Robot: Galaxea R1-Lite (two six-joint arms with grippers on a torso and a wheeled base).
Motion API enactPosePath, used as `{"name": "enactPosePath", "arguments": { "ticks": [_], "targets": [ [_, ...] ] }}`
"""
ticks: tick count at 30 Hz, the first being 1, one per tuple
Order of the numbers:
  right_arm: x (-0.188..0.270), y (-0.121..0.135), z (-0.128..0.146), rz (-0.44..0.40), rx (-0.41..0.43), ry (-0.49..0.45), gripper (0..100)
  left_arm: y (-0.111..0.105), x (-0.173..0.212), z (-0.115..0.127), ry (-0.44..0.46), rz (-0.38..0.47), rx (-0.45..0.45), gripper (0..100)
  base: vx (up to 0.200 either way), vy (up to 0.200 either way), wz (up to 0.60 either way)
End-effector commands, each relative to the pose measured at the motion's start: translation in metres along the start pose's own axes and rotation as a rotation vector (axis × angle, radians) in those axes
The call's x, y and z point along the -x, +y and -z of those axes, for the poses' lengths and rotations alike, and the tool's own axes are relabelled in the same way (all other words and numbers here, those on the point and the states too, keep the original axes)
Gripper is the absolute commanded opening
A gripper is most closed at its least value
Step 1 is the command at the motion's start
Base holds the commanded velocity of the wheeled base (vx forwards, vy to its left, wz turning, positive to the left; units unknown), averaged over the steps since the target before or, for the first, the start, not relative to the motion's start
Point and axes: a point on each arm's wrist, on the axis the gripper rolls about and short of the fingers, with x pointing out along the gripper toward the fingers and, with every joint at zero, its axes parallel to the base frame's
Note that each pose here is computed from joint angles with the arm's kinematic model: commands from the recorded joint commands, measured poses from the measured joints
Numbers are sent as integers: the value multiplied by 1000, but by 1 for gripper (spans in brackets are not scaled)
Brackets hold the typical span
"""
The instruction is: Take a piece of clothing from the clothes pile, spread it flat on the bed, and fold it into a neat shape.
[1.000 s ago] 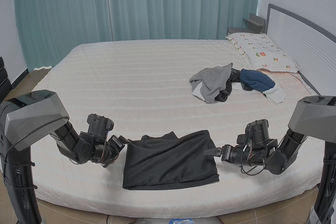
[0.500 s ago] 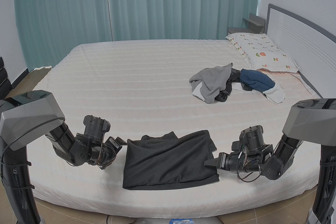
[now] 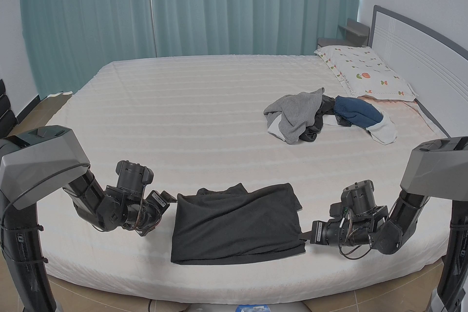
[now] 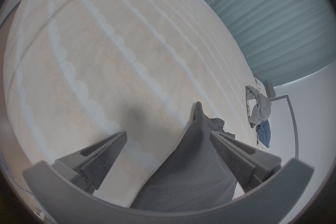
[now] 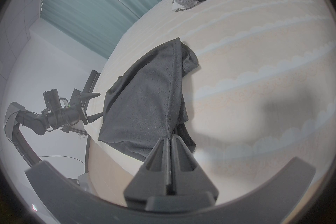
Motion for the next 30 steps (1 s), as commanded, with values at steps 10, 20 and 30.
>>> {"name": "enactPosePath", "arguments": {
  "ticks": [10, 20, 30],
  "targets": [
    [10, -10, 10, 29, 39, 36, 0, 0, -1, 0, 1, -1, 1, 100, 0, 0, 0],
    [7, -17, 10, 41, 74, 40, 100, 0, -1, 0, 1, -1, 1, 100, 0, 0, 0],
    [-2, 0, -46, -47, -87, -143, 100, -17, -9, -2, -14, 48, -17, 100, 0, 0, 0]
  ]
}}
